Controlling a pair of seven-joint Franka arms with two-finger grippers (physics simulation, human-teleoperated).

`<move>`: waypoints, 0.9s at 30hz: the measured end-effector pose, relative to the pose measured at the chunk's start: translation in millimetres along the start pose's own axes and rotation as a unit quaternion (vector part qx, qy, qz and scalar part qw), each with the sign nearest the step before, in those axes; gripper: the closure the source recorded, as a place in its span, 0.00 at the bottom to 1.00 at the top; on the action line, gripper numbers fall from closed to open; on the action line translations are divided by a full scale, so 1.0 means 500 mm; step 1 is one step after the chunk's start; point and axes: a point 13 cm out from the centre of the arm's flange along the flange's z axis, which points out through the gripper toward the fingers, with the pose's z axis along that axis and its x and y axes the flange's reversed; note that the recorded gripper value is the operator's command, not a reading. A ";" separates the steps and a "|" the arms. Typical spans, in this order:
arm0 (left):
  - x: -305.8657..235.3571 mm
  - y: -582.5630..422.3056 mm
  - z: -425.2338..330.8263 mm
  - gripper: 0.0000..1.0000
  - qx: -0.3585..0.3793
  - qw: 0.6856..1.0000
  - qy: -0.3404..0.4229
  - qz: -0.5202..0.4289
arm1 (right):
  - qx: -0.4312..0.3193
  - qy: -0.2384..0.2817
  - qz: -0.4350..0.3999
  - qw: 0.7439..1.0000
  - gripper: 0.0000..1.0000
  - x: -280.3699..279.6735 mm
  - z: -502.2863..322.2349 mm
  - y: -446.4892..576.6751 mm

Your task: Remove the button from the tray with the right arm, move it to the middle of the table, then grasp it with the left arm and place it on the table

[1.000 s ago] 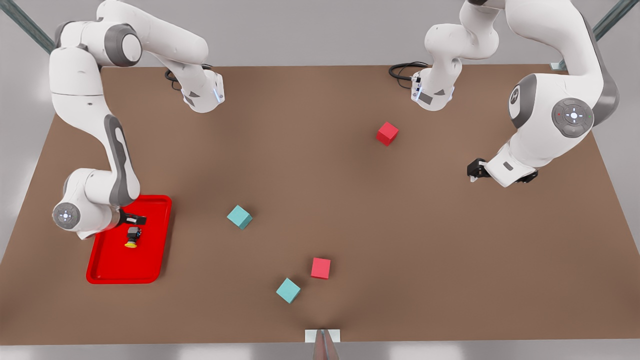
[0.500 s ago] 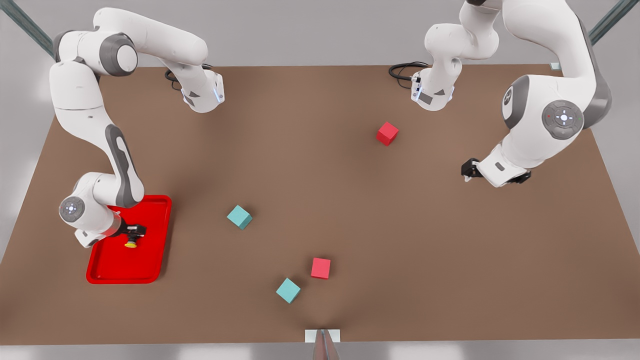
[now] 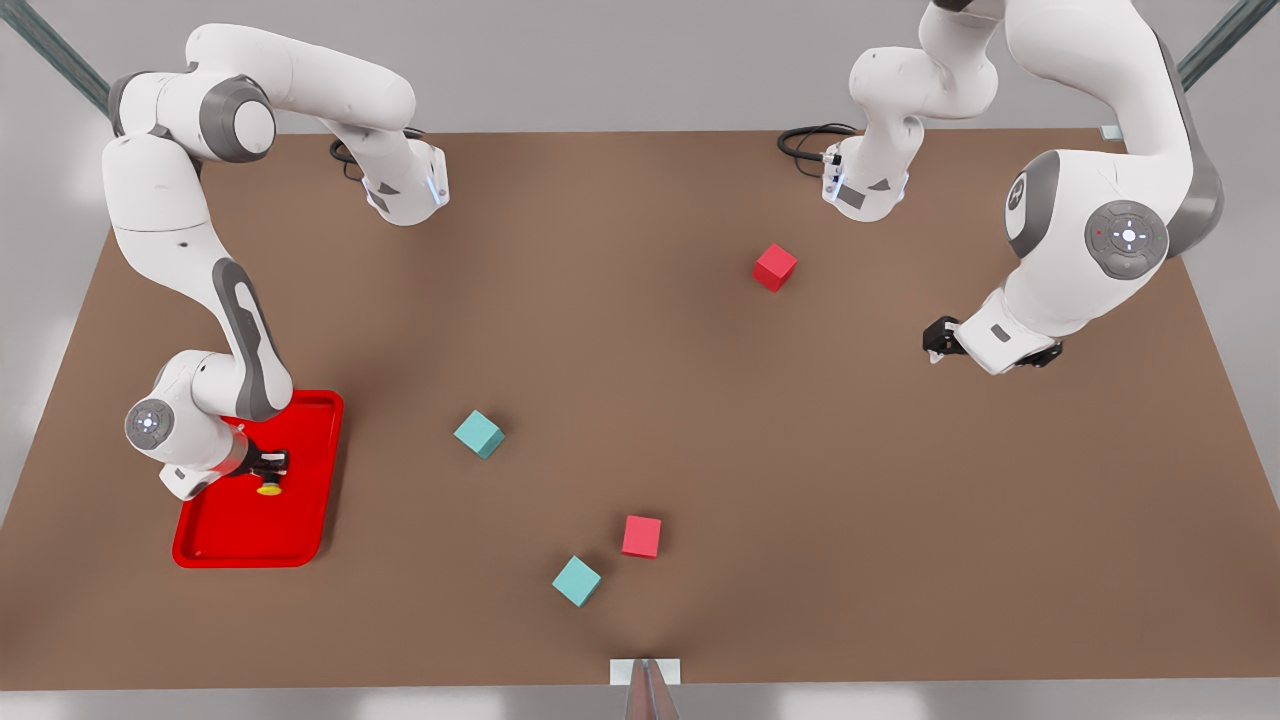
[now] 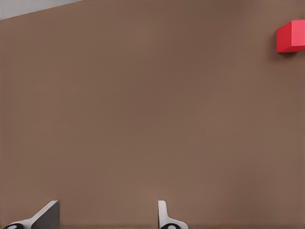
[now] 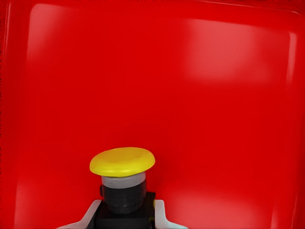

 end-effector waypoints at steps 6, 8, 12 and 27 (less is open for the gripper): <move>0.001 0.000 0.000 0.00 0.000 1.000 0.001 0.000 | -0.007 -0.039 -0.040 0.998 0.62 -0.079 -0.104 0.071; 0.002 0.000 0.001 0.00 0.000 1.000 0.002 0.000 | -0.020 -0.060 -0.069 0.996 0.62 -0.142 -0.198 0.165; 0.003 0.000 0.001 0.00 0.000 1.000 0.003 0.000 | -0.062 -0.050 -0.140 0.987 0.61 -0.177 -0.308 0.475; 0.001 0.000 0.009 0.00 0.000 1.000 0.007 0.000 | -0.117 -0.020 -0.019 0.993 0.61 -0.091 -0.243 1.441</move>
